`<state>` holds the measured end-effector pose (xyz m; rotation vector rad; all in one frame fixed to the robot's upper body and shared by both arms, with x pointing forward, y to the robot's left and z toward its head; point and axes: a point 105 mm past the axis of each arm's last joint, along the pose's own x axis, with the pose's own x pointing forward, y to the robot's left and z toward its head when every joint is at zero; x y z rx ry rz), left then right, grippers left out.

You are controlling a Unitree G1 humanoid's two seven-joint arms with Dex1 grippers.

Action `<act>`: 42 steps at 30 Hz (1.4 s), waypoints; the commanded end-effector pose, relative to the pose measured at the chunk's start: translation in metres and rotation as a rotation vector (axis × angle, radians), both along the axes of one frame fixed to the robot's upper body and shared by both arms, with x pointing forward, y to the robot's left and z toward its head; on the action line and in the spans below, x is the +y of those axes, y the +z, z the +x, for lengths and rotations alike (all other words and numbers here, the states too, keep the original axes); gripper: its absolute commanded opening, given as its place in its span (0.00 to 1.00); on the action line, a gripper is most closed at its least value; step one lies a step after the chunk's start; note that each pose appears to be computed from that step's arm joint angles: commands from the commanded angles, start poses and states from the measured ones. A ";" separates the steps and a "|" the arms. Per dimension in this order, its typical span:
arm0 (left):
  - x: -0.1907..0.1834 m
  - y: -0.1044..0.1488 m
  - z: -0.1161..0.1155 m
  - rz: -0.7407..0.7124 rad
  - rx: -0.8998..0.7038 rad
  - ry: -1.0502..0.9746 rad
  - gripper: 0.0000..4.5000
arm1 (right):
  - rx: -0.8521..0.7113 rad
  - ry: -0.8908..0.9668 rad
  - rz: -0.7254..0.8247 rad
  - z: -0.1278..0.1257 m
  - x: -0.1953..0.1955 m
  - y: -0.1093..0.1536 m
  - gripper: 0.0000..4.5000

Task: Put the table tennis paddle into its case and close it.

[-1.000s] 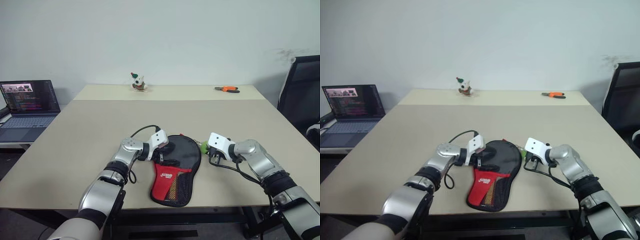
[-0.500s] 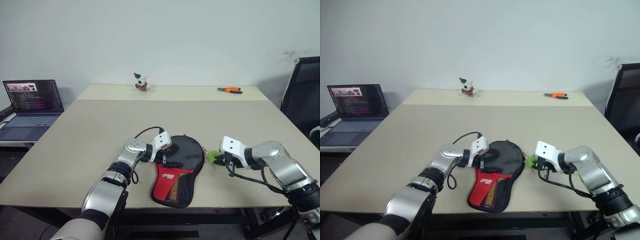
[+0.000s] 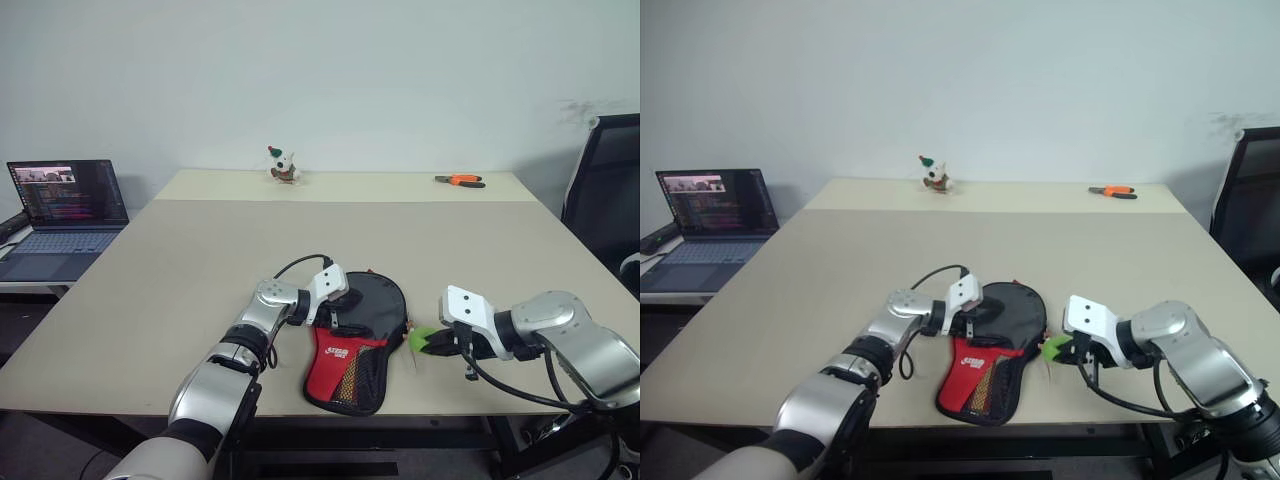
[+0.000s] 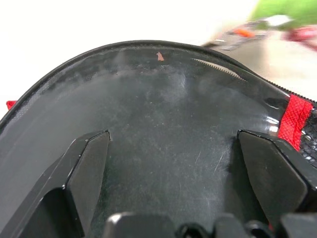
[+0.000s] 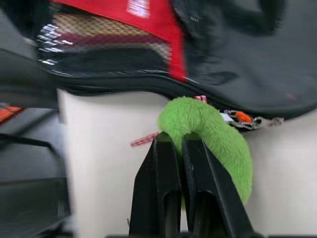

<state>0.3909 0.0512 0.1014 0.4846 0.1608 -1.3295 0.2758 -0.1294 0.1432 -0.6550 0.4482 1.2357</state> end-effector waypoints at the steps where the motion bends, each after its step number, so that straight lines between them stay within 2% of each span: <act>1: 0.001 -0.028 -0.009 0.072 0.073 -0.001 1.00 | 0.036 0.086 0.046 -0.024 0.014 0.010 0.01; 11: -0.008 -0.027 -0.007 0.057 0.071 0.015 1.00 | 0.186 0.146 0.050 -0.075 0.022 -0.005 0.01; 19: -0.017 -0.024 -0.003 0.046 0.062 0.042 1.00 | 0.237 0.148 0.069 -0.095 0.031 -0.013 0.01; 24: -0.019 -0.023 -0.001 0.034 0.053 0.057 1.00 | 0.171 0.018 0.120 -0.070 0.036 -0.012 0.01; 27: -0.019 -0.021 0.000 0.022 0.043 0.065 1.00 | 0.160 -0.026 0.140 -0.061 0.035 -0.006 0.16; 30: -0.018 -0.016 0.003 -0.008 0.032 0.080 1.00 | 0.158 -0.040 0.136 -0.057 0.033 -0.003 0.37; 33: -0.014 -0.003 0.007 -0.079 0.009 0.100 1.00 | 0.154 -0.077 0.165 -0.048 0.026 0.012 0.60; 36: -0.002 0.010 0.011 -0.139 -0.020 0.116 1.00 | 0.148 -0.152 0.229 -0.032 0.015 0.028 0.60; 39: 0.020 0.025 0.012 -0.205 -0.044 0.136 1.00 | 0.058 -0.308 0.311 0.008 0.002 0.040 0.60; 42: 0.047 0.036 0.005 -0.250 -0.041 0.139 1.00 | -0.009 -0.487 0.368 0.052 -0.008 0.039 0.60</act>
